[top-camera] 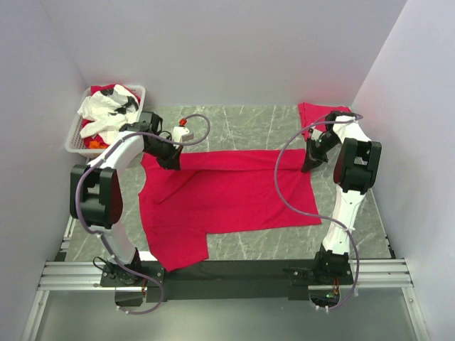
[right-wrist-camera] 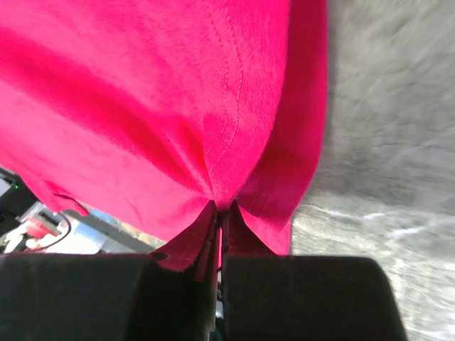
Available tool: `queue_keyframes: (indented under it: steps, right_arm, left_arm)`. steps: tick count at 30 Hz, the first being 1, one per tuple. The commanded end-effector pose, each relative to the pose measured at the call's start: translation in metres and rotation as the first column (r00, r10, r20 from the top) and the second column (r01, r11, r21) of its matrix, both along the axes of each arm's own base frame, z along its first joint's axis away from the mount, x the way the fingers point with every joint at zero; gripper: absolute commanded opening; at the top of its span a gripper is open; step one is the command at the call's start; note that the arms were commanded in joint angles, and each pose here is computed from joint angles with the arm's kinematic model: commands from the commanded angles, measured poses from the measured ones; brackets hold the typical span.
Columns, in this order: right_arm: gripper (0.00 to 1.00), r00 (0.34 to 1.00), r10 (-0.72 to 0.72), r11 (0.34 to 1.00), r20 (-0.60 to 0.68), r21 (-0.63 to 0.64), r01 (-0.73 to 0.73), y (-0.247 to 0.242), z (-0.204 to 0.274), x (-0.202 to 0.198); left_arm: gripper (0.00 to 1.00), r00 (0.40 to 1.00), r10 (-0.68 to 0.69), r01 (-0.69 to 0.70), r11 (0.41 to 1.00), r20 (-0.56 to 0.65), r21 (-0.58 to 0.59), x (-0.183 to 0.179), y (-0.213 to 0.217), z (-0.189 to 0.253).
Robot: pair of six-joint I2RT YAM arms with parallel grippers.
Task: Fold and stack the t-shirts
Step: Fold the tshirt
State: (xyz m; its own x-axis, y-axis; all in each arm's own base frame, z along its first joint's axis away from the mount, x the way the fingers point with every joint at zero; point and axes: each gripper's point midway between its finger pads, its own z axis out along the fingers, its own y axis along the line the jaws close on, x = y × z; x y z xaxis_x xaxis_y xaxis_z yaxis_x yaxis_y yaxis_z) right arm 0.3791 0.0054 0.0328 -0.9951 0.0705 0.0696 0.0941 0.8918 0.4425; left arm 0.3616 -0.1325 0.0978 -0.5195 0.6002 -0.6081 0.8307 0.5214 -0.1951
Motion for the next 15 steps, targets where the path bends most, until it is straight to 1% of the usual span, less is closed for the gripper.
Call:
queue_keyframes:
  steps: [1, 8, 9, 11, 12, 15]
  right_arm:
    - [0.0, 0.999, 0.019, 0.999, 0.044, -0.037, -0.017, -0.01, 0.008, 0.012]
    - [0.0, 0.996, 0.055, 0.998, 0.075, -0.04, -0.052, -0.012, 0.014, 0.015]
    - [0.02, 0.995, 0.064, 0.997, 0.078, -0.038, -0.062, -0.012, 0.015, 0.014]
    - [0.13, 0.995, 0.068, 0.997, 0.071, -0.028, -0.066, -0.01, 0.016, 0.01]
    - [0.2, 0.995, 0.065, 0.998, 0.07, -0.024, -0.064, -0.01, 0.016, 0.01]
    - [0.27, 0.997, 0.053, 0.999, 0.059, -0.006, -0.053, -0.006, 0.015, 0.008]
  left_arm:
    - [0.01, 0.997, -0.075, 0.076, 0.997, 0.013, -0.008, -0.024, 0.002, 0.015]
    - [0.01, 0.991, -0.129, 0.128, 0.991, -0.034, -0.025, -0.05, 0.002, 0.018]
    - [0.01, 0.99, -0.134, 0.133, 0.991, -0.036, -0.027, -0.051, 0.002, 0.018]
    - [0.01, 0.991, -0.129, 0.128, 0.991, -0.04, -0.028, -0.051, 0.002, 0.017]
    - [0.01, 0.991, -0.129, 0.127, 0.991, -0.044, -0.03, -0.051, 0.001, 0.016]
    - [0.01, 0.991, -0.122, 0.12, 0.992, -0.052, -0.036, -0.05, 0.0, 0.012]
